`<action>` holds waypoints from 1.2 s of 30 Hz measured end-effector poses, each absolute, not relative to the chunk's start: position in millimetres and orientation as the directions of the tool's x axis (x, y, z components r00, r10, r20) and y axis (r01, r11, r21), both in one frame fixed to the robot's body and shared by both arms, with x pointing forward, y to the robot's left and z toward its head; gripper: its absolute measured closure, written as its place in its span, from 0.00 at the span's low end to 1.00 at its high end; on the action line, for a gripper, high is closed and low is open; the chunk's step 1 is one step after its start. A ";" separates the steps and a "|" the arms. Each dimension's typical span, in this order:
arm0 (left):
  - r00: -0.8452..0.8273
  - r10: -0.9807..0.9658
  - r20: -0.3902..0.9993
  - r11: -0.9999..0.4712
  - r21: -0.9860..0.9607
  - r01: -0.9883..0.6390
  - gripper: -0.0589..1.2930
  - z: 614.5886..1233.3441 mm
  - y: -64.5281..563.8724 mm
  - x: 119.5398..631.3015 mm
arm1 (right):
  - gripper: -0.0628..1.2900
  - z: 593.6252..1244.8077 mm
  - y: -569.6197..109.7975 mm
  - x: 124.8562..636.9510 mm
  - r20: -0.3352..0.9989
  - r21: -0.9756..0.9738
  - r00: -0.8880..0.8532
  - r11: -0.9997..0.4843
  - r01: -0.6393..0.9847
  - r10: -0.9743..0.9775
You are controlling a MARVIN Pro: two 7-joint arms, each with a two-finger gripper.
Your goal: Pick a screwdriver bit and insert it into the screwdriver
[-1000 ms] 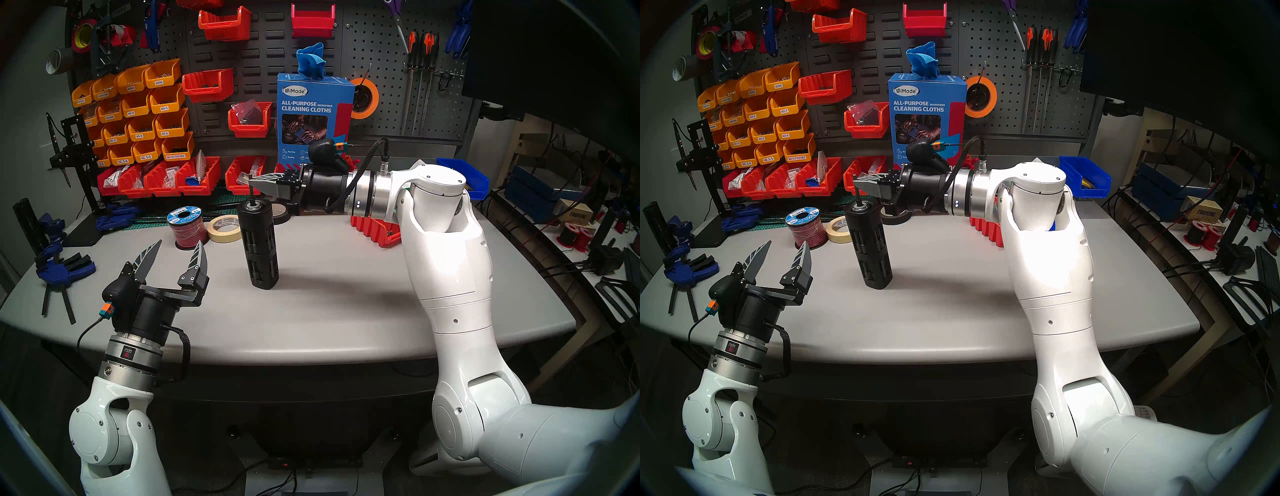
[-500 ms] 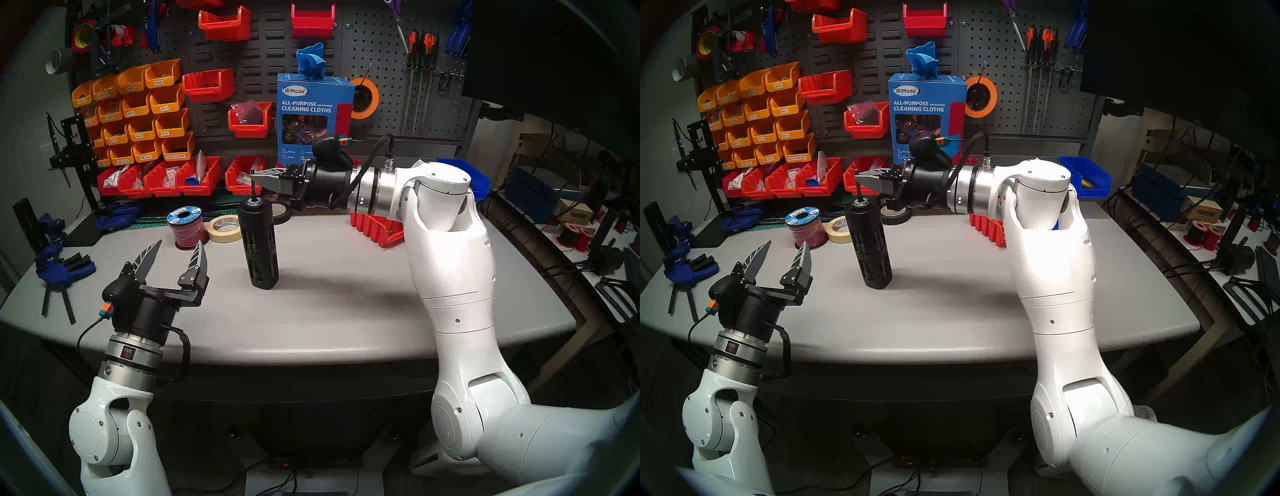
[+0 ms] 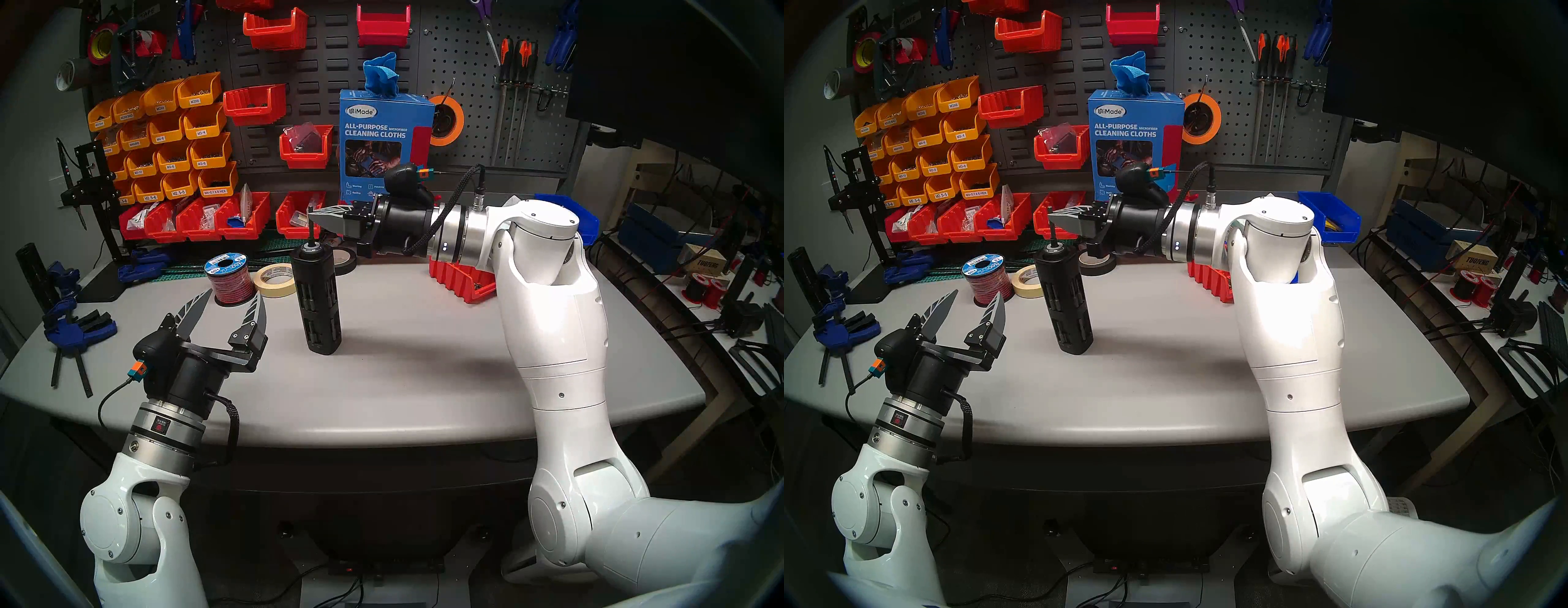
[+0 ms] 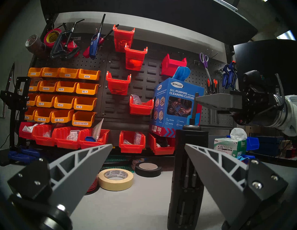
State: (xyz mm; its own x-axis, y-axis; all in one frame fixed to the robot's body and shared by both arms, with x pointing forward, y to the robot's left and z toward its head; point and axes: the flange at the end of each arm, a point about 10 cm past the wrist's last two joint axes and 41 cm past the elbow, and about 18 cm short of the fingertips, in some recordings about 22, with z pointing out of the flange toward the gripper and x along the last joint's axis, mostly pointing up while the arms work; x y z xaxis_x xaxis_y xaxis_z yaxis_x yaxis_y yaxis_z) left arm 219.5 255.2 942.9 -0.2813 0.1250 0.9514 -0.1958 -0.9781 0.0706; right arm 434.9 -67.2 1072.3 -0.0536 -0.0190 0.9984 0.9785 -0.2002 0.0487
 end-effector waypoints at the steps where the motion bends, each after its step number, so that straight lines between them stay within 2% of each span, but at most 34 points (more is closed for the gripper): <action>1: -0.280 0.127 0.952 -0.976 0.070 -0.205 0.04 944.4 253.0 221.1 | 0.98 1072.3 -67.3 434.6 0.998 0.049 -0.054 -0.200 0.979 -0.020; 21: -0.139 0.132 0.981 -0.933 0.075 -0.352 0.04 960.3 229.6 257.3 | 0.98 1072.4 -67.6 431.3 0.998 0.055 -0.061 -0.196 0.979 -0.025; 36: -0.109 0.119 0.987 -0.915 0.067 -0.398 0.04 973.6 229.5 280.4 | 0.98 1073.2 -67.9 428.5 0.998 0.055 -0.061 -0.200 0.978 -0.024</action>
State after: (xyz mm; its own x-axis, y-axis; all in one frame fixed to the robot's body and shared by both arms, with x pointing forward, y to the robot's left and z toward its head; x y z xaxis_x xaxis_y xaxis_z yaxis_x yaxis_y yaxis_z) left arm 280.4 229.5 973.6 -0.1088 0.1191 0.9869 -0.3976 -0.9151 0.0666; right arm 428.5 -67.9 1073.2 -0.0609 -0.0237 0.9979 0.9783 -0.1997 0.0550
